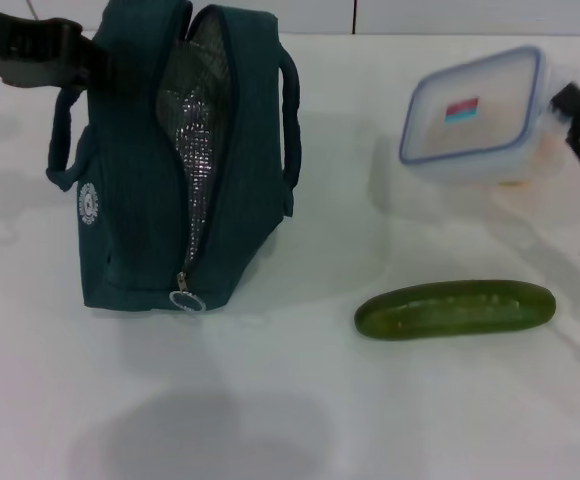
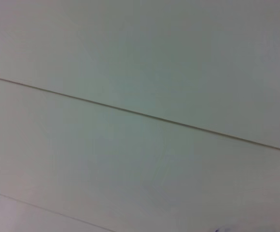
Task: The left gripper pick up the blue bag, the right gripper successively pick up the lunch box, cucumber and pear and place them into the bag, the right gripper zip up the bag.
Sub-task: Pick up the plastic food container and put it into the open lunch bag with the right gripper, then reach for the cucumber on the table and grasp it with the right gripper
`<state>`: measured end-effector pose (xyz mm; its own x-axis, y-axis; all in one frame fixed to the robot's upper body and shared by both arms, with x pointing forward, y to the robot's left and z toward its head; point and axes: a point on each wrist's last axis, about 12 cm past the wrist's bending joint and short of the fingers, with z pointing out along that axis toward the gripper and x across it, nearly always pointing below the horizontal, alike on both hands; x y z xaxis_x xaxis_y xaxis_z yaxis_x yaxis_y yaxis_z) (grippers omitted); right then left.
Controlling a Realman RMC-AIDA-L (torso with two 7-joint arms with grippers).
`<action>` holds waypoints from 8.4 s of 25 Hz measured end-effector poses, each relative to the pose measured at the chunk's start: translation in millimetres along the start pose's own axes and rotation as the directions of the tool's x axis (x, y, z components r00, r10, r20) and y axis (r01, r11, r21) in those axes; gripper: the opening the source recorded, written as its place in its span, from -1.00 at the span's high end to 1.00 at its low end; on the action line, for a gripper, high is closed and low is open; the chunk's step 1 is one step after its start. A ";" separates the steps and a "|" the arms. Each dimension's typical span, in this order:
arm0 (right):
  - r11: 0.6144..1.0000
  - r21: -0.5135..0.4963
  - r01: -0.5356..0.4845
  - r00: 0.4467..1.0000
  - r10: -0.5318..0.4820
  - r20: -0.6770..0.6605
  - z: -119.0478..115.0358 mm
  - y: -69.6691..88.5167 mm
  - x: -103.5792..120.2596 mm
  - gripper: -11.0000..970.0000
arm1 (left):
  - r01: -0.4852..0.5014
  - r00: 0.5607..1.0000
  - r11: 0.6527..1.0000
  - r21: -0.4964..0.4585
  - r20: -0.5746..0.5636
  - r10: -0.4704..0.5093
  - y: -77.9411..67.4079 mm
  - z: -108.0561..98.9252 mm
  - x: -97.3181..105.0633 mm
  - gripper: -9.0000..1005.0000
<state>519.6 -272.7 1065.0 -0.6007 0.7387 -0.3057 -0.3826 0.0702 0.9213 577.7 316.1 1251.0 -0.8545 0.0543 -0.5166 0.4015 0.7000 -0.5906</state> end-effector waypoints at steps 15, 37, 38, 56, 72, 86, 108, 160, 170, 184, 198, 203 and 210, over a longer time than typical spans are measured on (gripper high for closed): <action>0.985 -0.172 0.003 1.000 -0.001 0.014 32.9 21.9 -13.4 0.80 | -0.010 1.000 1.000 0.013 -0.002 0.010 -4.3 3.9 -2.9 0.89; 0.958 -0.233 -0.169 0.985 0.158 -0.064 64.4 34.4 -20.0 0.81 | -0.023 0.999 0.999 0.040 -0.037 0.025 -12.8 16.5 -8.9 0.89; 0.956 -0.242 -0.168 0.986 0.157 -0.064 64.9 35.9 -21.2 0.81 | -0.024 0.999 0.999 0.040 -0.037 0.025 -12.8 16.6 -8.9 0.89; 0.903 -0.386 -0.190 0.976 0.130 -0.177 107.3 66.4 -25.7 0.81 | -0.057 0.996 0.996 0.074 -0.060 0.062 -24.8 29.0 -15.2 0.89; 0.927 -0.321 -0.194 0.964 0.119 -0.237 121.2 61.6 -14.4 0.82 | -0.105 0.988 0.984 0.145 -0.098 0.120 -45.9 54.1 -25.7 0.89; 0.982 -0.128 -0.137 0.948 0.092 -0.304 116.8 36.5 0.7 0.85 | -0.070 0.993 0.975 0.209 -0.074 0.087 -39.4 60.7 -25.7 0.89; 0.999 0.028 -0.031 0.921 0.040 -0.388 127.2 20.4 10.9 0.87 | -0.030 0.996 0.972 0.234 -0.077 0.049 -19.8 79.0 -15.0 0.90; 0.841 -0.002 0.541 0.838 -0.538 0.092 -19.5 45.0 -103.1 -0.18 | -0.010 0.998 0.982 0.186 -0.058 0.021 0.8 71.3 -6.2 0.90; 0.604 0.083 0.792 0.601 -0.750 -0.276 -13.6 33.3 -113.3 -0.77 | -0.015 0.998 0.982 0.188 -0.055 0.026 0.2 71.1 -6.8 0.90; 0.616 -0.449 0.647 -0.002 -0.588 -0.809 98.5 128.8 -112.4 -0.76 | -0.022 0.998 0.983 0.184 -0.057 0.033 -0.9 71.9 -8.6 0.90; 0.515 -0.635 0.576 -0.416 -0.484 -0.770 129.0 87.6 -36.6 -0.74 | -0.024 0.998 0.980 0.196 -0.060 0.036 -5.0 74.7 -10.0 0.90; 0.474 -0.673 0.568 -0.473 -0.483 -0.737 134.7 77.6 -22.8 -0.73 | -0.025 0.997 0.980 0.197 -0.061 0.037 -5.5 74.8 -10.3 0.90; 0.415 -0.688 0.595 -0.499 -0.479 -0.722 138.1 68.6 -19.5 -0.72 | -0.024 0.997 0.980 0.197 -0.063 0.037 -5.7 75.3 -10.1 0.90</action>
<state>602.0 -189.6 1167.3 -0.0235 -0.8862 -0.4627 -0.9993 0.0080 0.0354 608.8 258.0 1212.9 -0.8580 0.1253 -0.4982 0.4793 0.5442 -0.6886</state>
